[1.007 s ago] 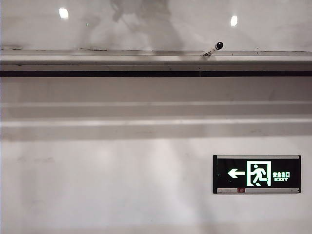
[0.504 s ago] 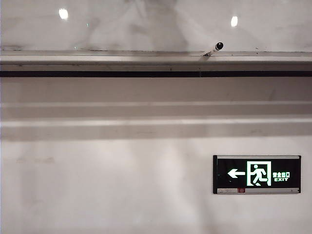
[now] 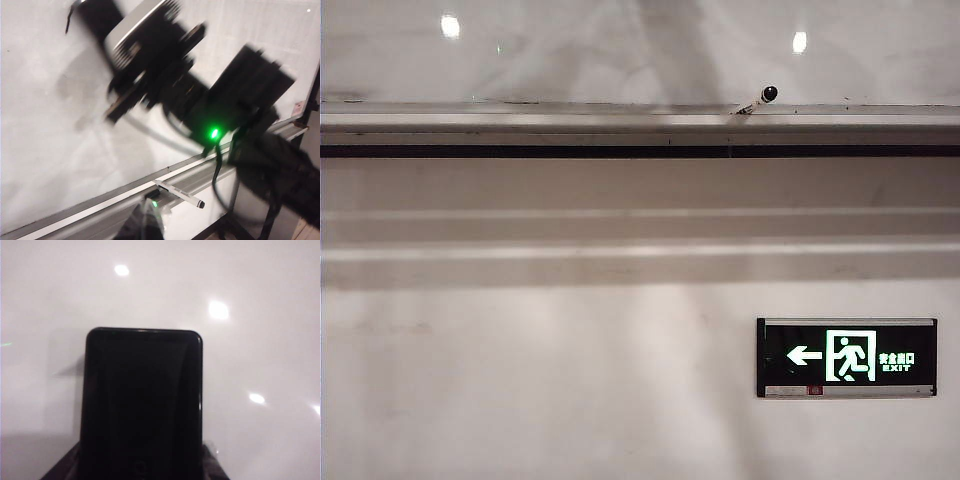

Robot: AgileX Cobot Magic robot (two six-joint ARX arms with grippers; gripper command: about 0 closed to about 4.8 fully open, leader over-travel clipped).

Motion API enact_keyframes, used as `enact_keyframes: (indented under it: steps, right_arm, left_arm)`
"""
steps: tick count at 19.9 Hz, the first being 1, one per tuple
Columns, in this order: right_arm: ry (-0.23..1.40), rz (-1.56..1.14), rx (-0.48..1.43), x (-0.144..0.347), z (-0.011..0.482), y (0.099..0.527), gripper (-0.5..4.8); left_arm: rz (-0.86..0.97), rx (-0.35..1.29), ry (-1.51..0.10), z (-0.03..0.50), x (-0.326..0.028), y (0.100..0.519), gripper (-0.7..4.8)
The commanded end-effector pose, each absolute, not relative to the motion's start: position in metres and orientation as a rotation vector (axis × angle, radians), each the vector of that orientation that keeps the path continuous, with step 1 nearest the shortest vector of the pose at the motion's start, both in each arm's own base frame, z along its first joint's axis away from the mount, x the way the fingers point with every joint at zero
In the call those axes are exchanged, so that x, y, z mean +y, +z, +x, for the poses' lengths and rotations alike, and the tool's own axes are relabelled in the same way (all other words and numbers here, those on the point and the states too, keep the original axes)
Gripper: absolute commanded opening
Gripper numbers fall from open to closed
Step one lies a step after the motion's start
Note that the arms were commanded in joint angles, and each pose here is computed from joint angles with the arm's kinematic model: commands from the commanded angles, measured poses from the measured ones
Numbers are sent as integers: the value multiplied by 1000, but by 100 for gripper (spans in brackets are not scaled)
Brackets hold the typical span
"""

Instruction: Wipe the whiteboard clean using the black magnetic whiteboard eraser attached to the whiteboard.

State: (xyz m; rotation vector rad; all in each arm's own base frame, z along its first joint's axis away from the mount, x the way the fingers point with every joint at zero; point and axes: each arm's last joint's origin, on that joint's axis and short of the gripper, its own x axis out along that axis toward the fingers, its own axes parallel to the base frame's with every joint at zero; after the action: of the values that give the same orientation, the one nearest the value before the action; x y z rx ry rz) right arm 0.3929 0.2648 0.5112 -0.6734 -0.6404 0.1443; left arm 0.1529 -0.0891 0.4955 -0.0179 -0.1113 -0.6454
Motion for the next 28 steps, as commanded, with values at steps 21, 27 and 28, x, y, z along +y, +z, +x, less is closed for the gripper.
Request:
enact_keyframes:
  steps: [21, 27, 28]
  right_arm:
    - [32, -715, -528, 274, 397, 499, 7]
    - [-42, -675, -585, 256, 387, 521, 1]
    - [-47, -669, -593, 254, 384, 525, 1]
  left_arm:
    - [-22, -122, -664, 149, -87, 498, -5]
    - [-22, -119, -665, 149, -87, 498, -5]
    - [-22, -119, -665, 149, -87, 498, -5]
